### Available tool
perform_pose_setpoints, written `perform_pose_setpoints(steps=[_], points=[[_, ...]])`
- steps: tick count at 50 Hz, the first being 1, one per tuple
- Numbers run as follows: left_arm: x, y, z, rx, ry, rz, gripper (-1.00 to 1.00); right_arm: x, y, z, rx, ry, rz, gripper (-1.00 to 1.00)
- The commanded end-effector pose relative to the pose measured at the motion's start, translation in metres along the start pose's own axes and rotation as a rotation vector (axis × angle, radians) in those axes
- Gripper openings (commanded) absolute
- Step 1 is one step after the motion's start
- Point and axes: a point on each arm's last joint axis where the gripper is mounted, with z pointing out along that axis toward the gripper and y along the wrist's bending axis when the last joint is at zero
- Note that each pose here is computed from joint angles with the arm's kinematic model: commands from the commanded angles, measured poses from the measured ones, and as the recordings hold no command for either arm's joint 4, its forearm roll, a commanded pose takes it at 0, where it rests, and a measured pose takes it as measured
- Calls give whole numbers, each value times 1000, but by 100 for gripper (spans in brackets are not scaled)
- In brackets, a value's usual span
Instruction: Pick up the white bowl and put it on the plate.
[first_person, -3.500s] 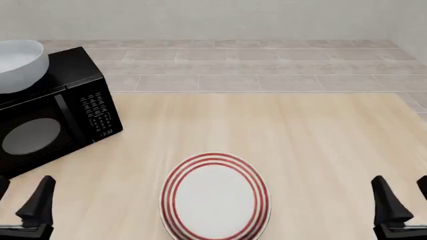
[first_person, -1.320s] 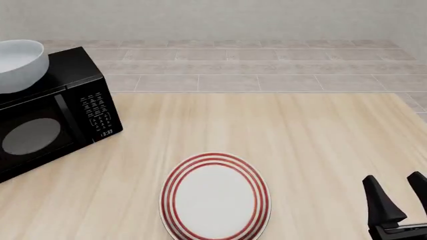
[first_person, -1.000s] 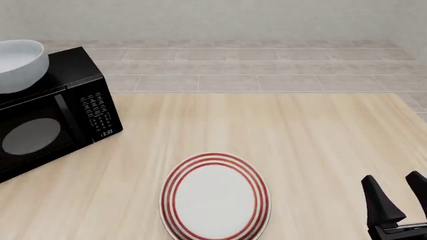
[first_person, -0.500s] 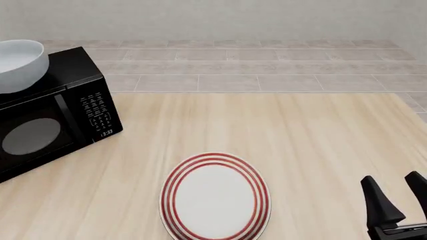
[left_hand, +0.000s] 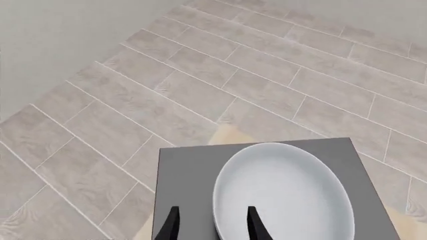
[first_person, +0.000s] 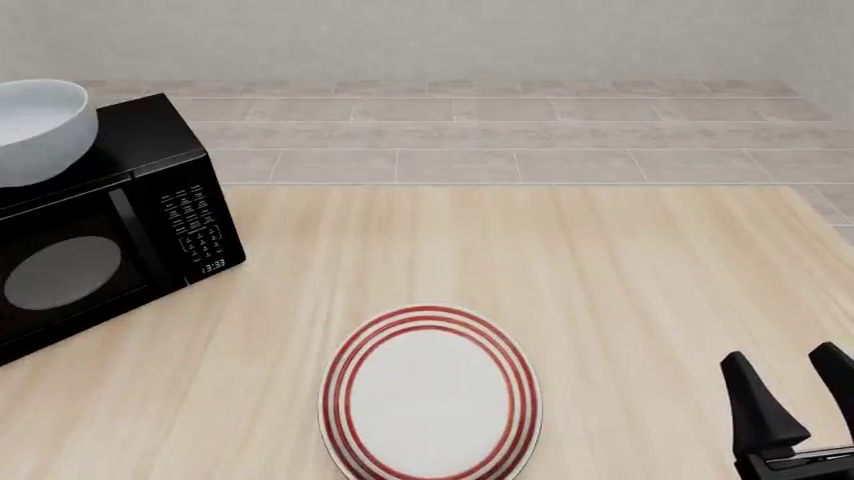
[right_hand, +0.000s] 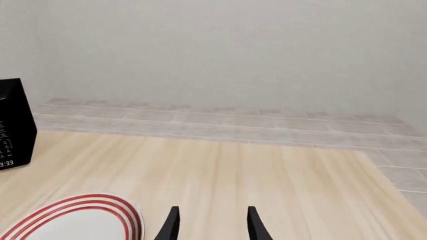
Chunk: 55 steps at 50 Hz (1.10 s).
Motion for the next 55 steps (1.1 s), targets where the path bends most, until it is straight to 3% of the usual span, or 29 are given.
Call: perform_pose_setpoints(steps=[1, 32, 55], points=[[7, 3, 14, -8, 15, 13, 100, 0, 0, 0, -2, -3, 0, 100], [31, -17, 47, 39, 57, 50, 100, 0, 0, 0, 3, 2, -3, 100], [39, -7, 62, 16, 61, 51, 100, 0, 0, -3, 1, -6, -15, 100]])
